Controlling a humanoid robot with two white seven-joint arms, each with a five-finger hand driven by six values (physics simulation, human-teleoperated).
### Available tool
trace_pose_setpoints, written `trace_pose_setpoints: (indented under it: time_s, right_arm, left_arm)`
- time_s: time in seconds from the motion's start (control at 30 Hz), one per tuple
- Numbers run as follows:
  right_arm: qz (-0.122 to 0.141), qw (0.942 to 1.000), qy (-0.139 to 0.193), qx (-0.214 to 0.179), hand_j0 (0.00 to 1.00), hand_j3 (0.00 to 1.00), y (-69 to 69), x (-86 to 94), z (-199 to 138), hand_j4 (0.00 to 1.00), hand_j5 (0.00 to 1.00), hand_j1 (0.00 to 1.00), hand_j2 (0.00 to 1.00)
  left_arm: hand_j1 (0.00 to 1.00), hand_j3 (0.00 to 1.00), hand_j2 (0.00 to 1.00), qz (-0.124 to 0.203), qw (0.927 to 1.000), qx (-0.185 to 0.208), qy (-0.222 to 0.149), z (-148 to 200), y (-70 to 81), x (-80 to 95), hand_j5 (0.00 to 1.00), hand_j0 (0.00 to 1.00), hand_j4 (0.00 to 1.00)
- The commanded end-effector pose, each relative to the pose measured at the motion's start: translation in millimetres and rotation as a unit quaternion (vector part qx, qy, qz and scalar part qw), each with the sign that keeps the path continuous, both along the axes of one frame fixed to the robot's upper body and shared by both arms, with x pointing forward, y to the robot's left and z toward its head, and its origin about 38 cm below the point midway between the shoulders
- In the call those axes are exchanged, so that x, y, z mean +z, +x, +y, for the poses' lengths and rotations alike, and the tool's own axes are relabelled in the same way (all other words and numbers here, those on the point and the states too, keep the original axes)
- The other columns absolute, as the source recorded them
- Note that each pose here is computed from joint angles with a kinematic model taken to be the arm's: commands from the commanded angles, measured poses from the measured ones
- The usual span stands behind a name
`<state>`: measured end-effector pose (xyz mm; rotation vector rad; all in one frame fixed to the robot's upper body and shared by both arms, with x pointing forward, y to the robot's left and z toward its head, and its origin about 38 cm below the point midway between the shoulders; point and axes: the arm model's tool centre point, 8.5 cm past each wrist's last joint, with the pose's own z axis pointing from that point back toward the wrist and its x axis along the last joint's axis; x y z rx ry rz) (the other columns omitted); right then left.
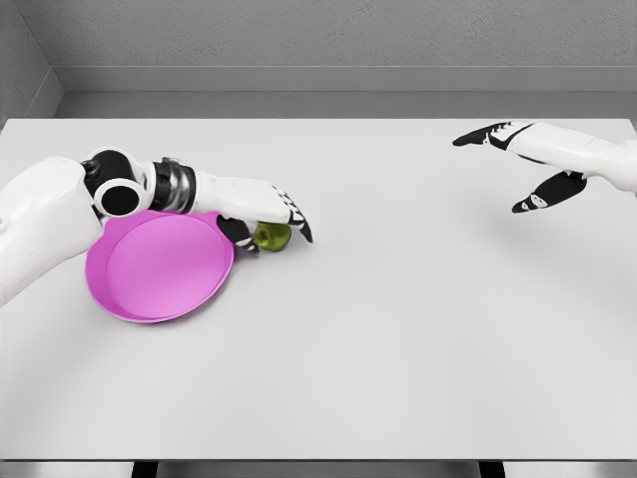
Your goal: Put the apple on the plate with both arms
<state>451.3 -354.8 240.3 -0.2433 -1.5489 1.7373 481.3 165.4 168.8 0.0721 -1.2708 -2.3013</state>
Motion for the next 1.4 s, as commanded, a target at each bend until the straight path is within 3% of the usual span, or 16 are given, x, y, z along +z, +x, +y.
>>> trace_pose_setpoints:
  time_s: [0.0,0.5,0.93,1.37]
  right_arm:
    - [0.001,1.0,0.003,-0.001,1.0,1.0,0.0,0.8,-0.4,1.0,1.0,1.0,1.0]
    - [0.001,1.0,0.003,-0.001,1.0,1.0,0.0,0.8,-0.4,1.0,1.0,1.0,1.0]
    - [0.001,1.0,0.003,-0.001,1.0,1.0,-0.2,0.1,-0.5,1.0,1.0,1.0,1.0]
    - [0.0,1.0,0.003,0.0,1.0,1.0,-0.2,0.9,0.6,1.0,1.0,1.0,1.0]
  left_arm:
    - [0.81,0.81,0.81,0.003,1.0,0.006,-0.001,2.6,2.0,-1.2,0.81,0.81,0.81]
    - [0.81,0.81,0.81,0.001,0.9999,0.016,-0.001,3.9,5.9,0.9,0.81,0.81,0.81]
    - [0.61,0.61,0.61,0.0,1.0,0.009,0.0,4.1,4.7,0.5,0.61,0.61,0.61]
    - [0.51,0.51,0.51,-0.002,1.0,-0.004,-0.006,6.9,2.6,3.9,0.51,0.51,0.51]
